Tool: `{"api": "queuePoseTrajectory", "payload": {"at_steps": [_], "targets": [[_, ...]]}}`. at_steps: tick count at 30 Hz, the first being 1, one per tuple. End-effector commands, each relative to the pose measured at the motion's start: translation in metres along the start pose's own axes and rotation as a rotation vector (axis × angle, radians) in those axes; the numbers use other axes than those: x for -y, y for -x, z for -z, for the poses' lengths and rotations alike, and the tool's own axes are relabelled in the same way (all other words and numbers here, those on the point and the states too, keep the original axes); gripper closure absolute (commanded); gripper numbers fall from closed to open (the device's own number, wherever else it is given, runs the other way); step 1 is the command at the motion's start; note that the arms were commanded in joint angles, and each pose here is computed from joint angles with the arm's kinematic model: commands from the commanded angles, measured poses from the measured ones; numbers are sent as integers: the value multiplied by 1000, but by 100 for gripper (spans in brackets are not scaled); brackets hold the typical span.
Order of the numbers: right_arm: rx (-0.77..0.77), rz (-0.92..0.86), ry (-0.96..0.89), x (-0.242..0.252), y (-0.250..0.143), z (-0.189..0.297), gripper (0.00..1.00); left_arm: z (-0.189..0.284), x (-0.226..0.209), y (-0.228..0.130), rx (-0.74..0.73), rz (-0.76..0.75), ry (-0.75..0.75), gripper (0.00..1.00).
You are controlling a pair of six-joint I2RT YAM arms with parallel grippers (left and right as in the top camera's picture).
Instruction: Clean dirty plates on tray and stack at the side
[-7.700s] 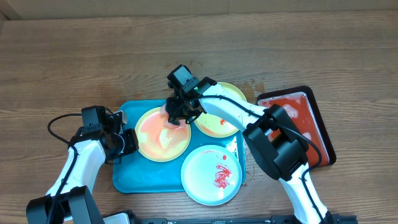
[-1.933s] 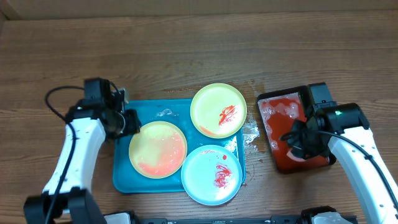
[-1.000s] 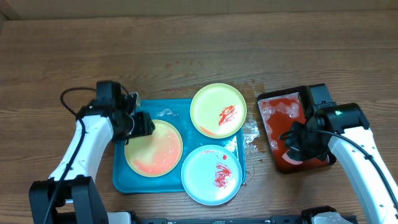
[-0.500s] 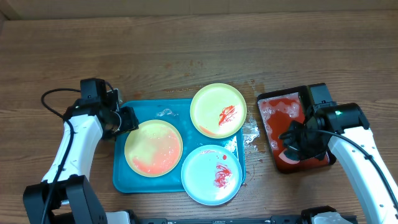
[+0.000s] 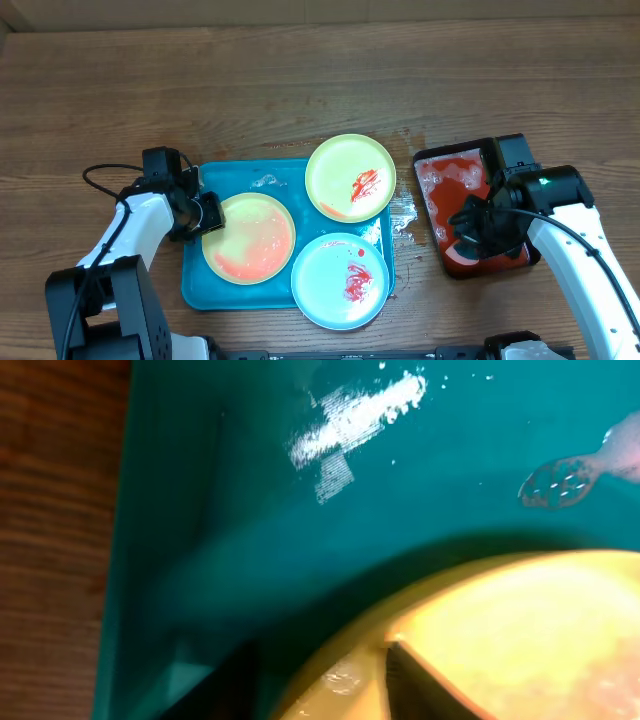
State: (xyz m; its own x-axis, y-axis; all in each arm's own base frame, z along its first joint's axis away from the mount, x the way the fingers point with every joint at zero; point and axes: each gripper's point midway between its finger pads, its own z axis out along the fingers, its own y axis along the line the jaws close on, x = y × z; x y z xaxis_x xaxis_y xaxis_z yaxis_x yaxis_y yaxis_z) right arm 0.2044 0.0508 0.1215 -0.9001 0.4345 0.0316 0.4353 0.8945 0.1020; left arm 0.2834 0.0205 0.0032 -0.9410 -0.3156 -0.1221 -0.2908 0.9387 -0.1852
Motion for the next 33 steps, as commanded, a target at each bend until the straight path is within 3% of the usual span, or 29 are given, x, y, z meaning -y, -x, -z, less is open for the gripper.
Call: {"api": "queuePoseTrajectory", "payload": {"at_steps": [1,2,3,8,9,12,13,15,18,26,33], "targets": [[7,19,15,-2,0,2,96,-15,-4,-14,-65,4,0,80],[6,19,16,-3,0,2,96,-16,-4,-15,-72,-2,1,92],[6,19,16,-3,0,2,96,-17,-5,-16,-77,0,2,96],[5,19,16,-3,0,2,96,-18,-5,-17,-81,0,2,96],[5,19,16,-3,0,2,96,-18,-5,-17,-81,0,2,92],[5,19,16,-3,0,2,96,-18,-5,-16,-78,0,2,67],[5,19,16,-3,0,2,96,-18,-5,-16,-78,0,2,70],[5,19,16,-3,0,2,96,-18,-5,-16,-78,5,2,88],[5,19,16,-3,0,2,96,-18,-5,-16,-78,4,1,96],[6,19,16,-3,0,2,96,-18,9,-16,-81,-46,-80,95],[19,20,27,-5,3,3,96,3,30,7,17,-76,-177,95]]}}
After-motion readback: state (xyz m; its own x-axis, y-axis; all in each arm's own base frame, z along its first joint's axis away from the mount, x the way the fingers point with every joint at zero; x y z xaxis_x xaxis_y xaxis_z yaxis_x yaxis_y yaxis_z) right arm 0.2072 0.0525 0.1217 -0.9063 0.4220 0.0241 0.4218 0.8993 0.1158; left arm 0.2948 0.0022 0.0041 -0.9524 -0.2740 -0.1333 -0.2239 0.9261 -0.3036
